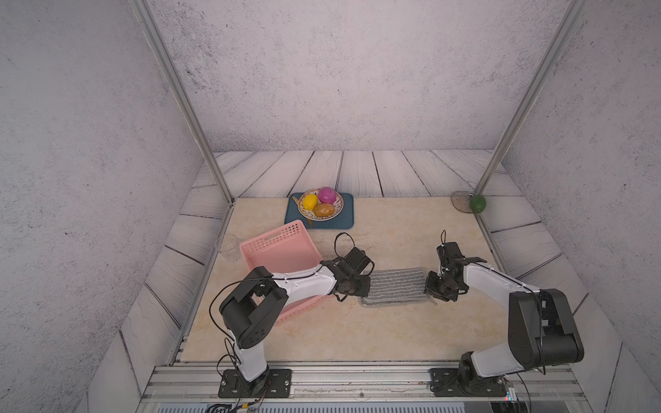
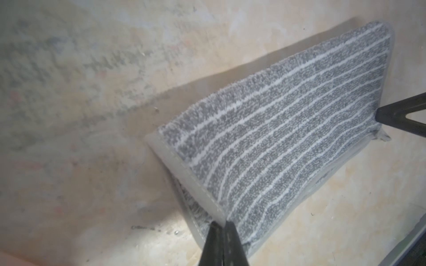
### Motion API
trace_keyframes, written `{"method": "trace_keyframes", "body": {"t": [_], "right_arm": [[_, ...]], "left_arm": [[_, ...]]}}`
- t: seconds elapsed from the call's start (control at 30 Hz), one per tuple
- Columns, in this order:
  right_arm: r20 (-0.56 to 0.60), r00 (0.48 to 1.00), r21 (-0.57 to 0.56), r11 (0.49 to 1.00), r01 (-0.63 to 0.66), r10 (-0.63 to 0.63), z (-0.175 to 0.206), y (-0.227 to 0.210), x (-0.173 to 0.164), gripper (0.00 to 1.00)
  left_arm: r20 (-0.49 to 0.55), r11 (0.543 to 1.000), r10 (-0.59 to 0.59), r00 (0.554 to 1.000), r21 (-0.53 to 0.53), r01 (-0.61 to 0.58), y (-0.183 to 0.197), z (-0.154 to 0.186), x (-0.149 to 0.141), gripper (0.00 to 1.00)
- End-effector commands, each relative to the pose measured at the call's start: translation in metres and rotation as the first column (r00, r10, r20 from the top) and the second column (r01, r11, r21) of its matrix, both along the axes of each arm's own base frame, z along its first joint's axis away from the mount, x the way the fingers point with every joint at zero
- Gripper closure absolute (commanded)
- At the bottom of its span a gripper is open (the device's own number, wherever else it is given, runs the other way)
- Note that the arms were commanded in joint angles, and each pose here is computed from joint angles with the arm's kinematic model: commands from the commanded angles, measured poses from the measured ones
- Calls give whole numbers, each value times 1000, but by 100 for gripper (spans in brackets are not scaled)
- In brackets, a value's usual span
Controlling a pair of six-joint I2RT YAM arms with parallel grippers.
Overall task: Fold the square dishcloth
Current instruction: Adjust the cleaning item at the center of the board.
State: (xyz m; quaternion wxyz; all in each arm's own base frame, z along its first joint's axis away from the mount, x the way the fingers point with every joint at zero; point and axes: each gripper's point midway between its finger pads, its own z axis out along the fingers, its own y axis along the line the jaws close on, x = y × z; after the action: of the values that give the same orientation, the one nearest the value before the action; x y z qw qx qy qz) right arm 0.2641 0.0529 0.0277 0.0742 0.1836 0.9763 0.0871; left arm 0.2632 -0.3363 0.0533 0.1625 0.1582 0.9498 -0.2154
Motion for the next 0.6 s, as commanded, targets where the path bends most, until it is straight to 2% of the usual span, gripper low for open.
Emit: {"method": "trace_keyframes", "body": {"t": [0.0, 0.27, 0.57], "right_arm": [[-27, 1000, -21, 1000, -9, 9, 2, -5, -14, 69], [-17, 999, 9, 1000, -28, 29, 10, 0, -20, 68], [-72, 997, 60, 998, -16, 21, -10, 8, -27, 67]], "left_arm": [[-14, 1000, -21, 1000, 3, 21, 7, 12, -2, 100], [-27, 999, -33, 999, 6, 33, 12, 13, -4, 100], [-39, 1000, -25, 999, 9, 25, 13, 9, -5, 100]]}}
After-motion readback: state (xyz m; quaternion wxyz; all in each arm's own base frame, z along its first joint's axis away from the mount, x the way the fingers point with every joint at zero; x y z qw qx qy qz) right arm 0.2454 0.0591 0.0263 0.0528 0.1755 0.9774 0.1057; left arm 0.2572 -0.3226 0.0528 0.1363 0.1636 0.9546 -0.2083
